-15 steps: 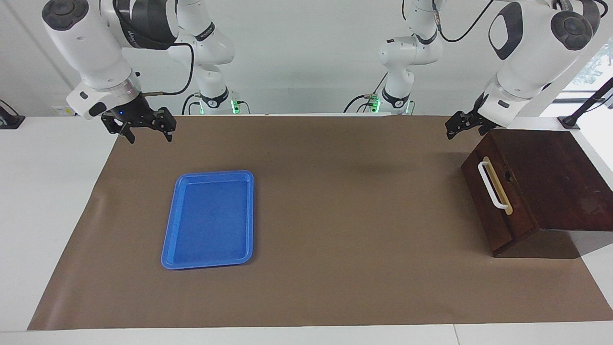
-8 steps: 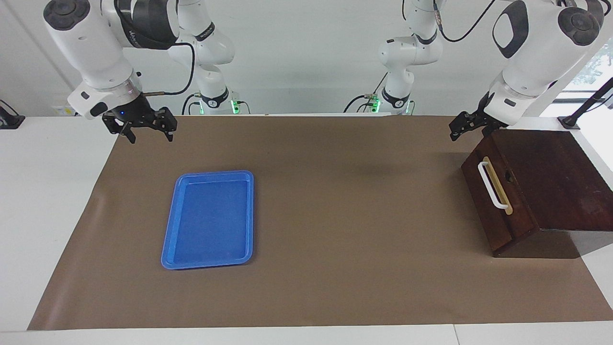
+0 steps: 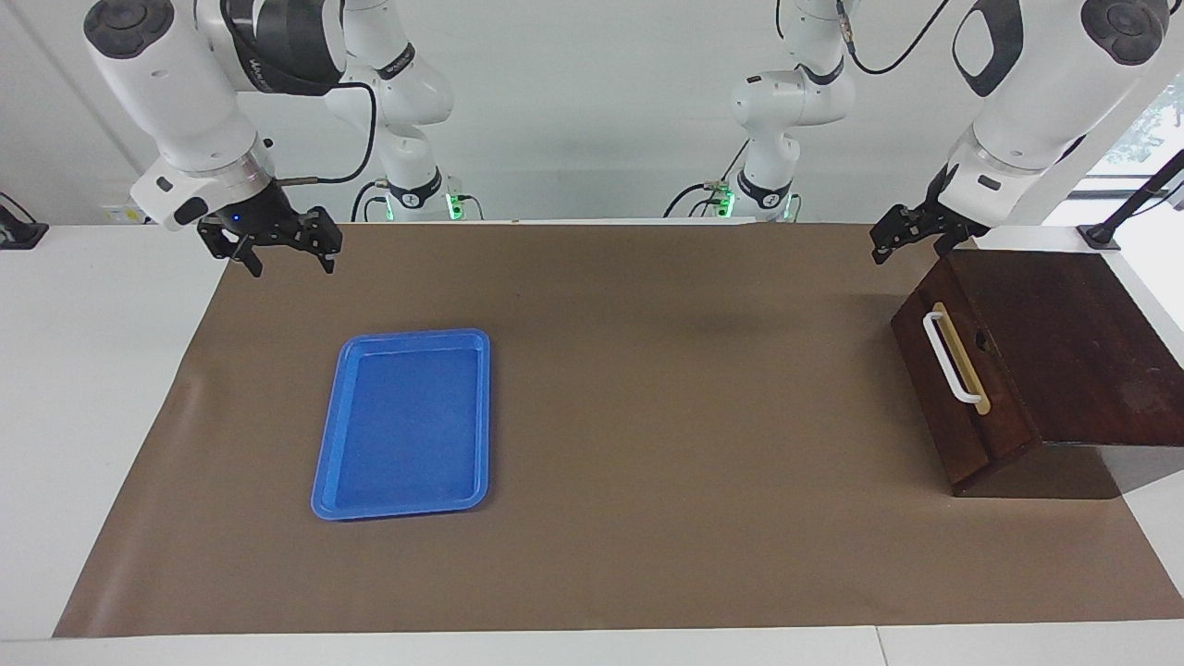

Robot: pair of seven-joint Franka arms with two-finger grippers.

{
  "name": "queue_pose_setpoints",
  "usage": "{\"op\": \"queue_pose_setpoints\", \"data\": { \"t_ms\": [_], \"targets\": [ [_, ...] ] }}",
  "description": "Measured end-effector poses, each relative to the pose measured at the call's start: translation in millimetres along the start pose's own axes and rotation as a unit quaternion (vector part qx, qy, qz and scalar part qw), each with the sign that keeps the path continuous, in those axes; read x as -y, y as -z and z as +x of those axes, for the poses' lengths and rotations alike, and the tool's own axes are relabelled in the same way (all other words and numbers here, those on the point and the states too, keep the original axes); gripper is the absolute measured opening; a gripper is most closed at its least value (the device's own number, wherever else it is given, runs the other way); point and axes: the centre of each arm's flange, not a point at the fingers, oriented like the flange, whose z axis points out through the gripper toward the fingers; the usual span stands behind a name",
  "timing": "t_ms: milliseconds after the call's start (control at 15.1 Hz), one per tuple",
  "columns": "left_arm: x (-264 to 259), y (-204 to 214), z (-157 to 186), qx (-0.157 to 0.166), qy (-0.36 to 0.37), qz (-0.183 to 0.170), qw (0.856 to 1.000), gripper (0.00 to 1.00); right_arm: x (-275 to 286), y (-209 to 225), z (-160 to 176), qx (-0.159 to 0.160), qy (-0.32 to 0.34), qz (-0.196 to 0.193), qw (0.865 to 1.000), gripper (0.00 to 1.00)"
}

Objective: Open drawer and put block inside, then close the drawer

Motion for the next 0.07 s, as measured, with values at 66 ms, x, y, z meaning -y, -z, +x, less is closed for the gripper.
{"op": "queue_pose_setpoints", "data": {
  "t_ms": [66],
  "targets": [
    [0.1,0.3,0.0,-0.001,0.000,0.000,1.000,1.00,0.0,0.3,0.0,0.000,0.000,0.000,1.000,1.00]
  ]
}}
